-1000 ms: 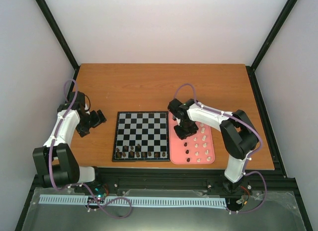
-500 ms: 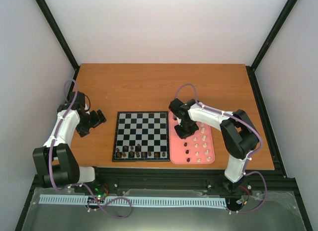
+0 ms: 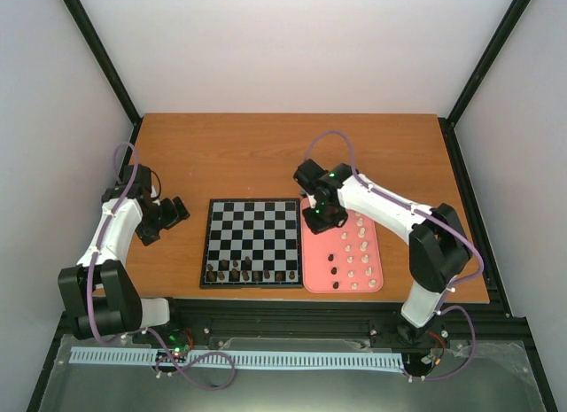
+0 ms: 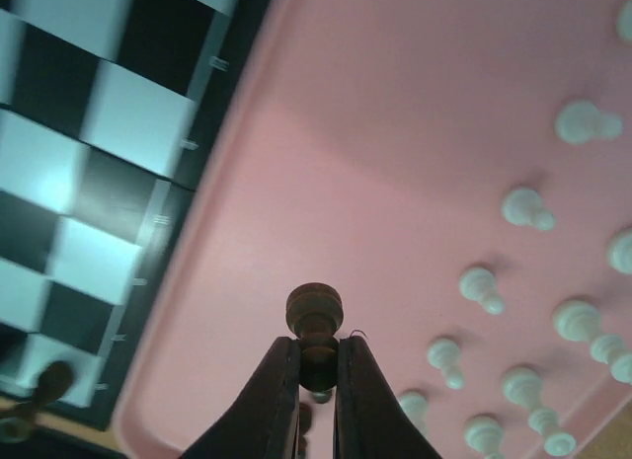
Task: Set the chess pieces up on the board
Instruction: Pick up the chess piece from the storage box, then place the chess piece on the chessboard.
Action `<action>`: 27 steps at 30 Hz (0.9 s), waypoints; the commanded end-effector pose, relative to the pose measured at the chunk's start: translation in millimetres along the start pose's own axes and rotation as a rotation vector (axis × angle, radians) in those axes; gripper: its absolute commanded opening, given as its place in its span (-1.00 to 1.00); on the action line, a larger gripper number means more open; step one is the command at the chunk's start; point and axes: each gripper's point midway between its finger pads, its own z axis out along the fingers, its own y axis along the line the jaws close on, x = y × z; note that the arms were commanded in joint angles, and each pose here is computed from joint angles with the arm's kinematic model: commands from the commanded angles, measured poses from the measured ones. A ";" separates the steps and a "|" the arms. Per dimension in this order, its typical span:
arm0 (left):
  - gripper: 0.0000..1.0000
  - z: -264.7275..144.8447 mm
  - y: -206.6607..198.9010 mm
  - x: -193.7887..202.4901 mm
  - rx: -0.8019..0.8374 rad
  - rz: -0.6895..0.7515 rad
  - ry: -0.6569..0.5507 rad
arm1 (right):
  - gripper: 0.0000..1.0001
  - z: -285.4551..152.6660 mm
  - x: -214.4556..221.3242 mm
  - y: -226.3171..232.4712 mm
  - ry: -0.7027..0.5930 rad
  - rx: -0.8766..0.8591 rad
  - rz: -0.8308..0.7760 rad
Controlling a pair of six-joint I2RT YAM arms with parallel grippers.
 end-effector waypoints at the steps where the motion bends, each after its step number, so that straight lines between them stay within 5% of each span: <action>1: 0.99 -5.0 -2.0 0.6 0.013 0.009 -0.017 | -0.94 -28.1 -5.6 40.5 -0.041 -0.033 -0.041; 12: 0.99 -6.0 -3.8 7.6 0.041 0.023 -0.012 | -0.94 -11.9 -8.0 172.4 0.011 -0.103 -0.246; 27: 1.00 -9.1 -10.5 9.5 0.085 0.027 -0.015 | -0.94 24.3 4.2 206.3 0.077 -0.101 -0.291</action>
